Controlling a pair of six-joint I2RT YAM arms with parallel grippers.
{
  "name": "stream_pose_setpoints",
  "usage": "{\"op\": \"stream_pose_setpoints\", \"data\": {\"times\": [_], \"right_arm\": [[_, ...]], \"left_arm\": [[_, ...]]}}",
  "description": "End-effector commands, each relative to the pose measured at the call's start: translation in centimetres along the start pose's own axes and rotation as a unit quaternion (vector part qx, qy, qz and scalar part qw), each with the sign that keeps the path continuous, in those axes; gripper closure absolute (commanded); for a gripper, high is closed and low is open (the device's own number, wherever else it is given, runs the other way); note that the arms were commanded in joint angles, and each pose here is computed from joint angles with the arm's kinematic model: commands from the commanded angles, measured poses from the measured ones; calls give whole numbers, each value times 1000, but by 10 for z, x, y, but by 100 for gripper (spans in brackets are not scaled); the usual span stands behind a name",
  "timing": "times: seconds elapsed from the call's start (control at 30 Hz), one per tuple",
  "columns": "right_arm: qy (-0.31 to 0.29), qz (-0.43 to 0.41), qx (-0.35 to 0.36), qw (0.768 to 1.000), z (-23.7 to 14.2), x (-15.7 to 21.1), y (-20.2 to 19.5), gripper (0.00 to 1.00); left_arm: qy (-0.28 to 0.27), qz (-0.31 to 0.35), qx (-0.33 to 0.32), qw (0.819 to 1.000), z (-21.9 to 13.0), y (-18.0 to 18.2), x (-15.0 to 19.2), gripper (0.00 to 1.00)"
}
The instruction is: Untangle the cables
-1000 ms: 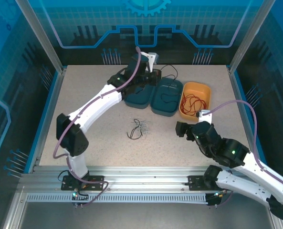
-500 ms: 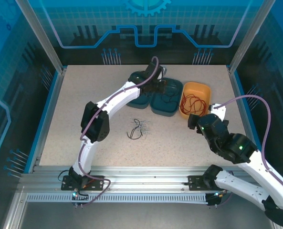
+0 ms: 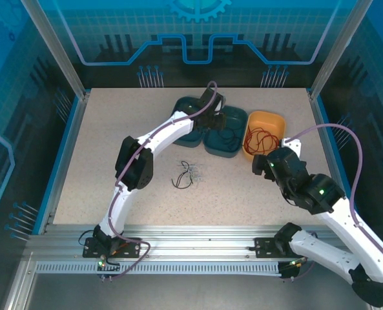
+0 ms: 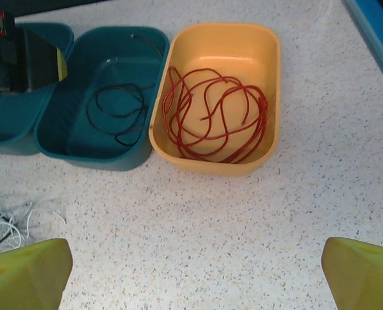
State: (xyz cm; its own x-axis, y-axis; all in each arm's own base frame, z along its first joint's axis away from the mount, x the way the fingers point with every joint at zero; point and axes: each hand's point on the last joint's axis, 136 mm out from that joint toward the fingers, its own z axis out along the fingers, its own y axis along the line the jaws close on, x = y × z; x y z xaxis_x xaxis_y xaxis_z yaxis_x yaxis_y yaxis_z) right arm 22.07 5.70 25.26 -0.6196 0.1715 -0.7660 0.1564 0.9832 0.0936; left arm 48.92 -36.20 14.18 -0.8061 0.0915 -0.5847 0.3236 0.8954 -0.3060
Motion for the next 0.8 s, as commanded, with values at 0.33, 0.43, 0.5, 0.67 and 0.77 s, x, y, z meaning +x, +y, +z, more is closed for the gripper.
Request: {"op": "stream_pose_setpoints", "data": {"times": [0.33,0.43,0.5,0.67,0.77], "right_arm": [[31,-9,-5,999,7,2,11,0],[41,-12,-4,999,11,2,16,0],[49,-18,-6,999,14,1,20,1],[71,-37,-6,997,21,0,31,5],[88,-44,-16,995,26,2,41,9]], "left_arm": [[-8,-10,-17,1000,-22,16,-14,83],[-14,-12,-14,1000,-39,15,-13,69],[-25,-14,-13,1000,-54,14,-14,60],[-53,-26,-8,998,-95,16,-10,35],[-68,-37,-12,997,-116,22,0,18]]}}
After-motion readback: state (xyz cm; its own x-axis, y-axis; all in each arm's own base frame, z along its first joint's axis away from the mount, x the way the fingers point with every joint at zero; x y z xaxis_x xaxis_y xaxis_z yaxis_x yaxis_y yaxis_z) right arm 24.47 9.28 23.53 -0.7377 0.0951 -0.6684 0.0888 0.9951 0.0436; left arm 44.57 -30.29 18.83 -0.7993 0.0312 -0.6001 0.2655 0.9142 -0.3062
